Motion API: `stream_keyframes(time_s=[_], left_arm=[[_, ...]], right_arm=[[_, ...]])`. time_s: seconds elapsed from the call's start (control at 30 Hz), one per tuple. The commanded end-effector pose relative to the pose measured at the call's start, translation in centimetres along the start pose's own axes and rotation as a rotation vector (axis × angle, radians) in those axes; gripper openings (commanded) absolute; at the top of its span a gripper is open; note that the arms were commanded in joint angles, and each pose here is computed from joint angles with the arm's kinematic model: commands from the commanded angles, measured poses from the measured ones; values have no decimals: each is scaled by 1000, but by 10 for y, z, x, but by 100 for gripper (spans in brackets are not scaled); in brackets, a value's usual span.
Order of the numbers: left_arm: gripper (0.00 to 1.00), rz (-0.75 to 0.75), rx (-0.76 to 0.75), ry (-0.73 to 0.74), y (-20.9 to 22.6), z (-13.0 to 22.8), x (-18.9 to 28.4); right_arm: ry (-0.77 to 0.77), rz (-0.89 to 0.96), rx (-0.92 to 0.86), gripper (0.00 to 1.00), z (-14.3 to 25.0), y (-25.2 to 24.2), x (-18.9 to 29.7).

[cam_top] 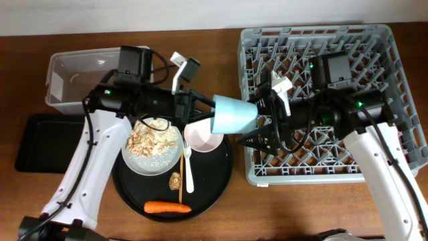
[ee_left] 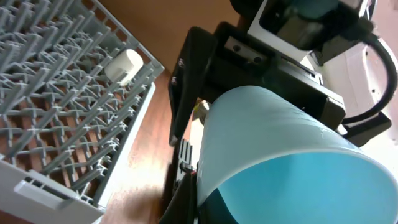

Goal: Sort waste into correct bins and load items into the dishwasher rack
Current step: 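Hand the blue cup from the left gripper to the right gripper, then place the blue cup in the rack's right side with right gripper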

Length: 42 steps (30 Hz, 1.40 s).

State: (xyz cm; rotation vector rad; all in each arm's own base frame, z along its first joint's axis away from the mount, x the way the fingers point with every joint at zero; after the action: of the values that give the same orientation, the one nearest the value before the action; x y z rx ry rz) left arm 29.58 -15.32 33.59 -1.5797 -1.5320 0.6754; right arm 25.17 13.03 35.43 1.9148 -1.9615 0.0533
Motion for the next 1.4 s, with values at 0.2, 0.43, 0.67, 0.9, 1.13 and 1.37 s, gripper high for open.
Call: stream_keyframes(time_s=[0.2,0.43,0.67,0.9,1.13,1.37], left_arm=[[0,-38,-32,14,2,0,-6],[0,-89,-26,13,6,0,-6],[1,-89,-27,13,6,0,-6],[44,-145,-25,10,10,0,-5],[47,-549,83,45,41,14,7],[47,-1015,202,157,65,39,35]], right_arm=[[-25,-36,7,76,-5,3,-2],[-24,-33,10,74,-5,3,-2],[-25,-32,13,60,-5,3,-2],[-25,-31,15,42,-5,3,-2],[164,203,-139,27,11,-15,0],[316,739,-514,16,40,-52,48]])
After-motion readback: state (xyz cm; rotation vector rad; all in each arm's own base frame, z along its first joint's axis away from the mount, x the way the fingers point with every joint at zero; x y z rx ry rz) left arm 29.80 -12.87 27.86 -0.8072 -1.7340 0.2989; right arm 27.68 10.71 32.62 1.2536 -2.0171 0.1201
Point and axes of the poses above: each gripper's point midway between its finger pads, its own x axis back along the fingers, its own y axis along the line the jaws close on, z = x × y, the point moved 9 cm from there along x, back along the fingers, and after that the axes turned 9 degrees about x, right-handed, at the moved point
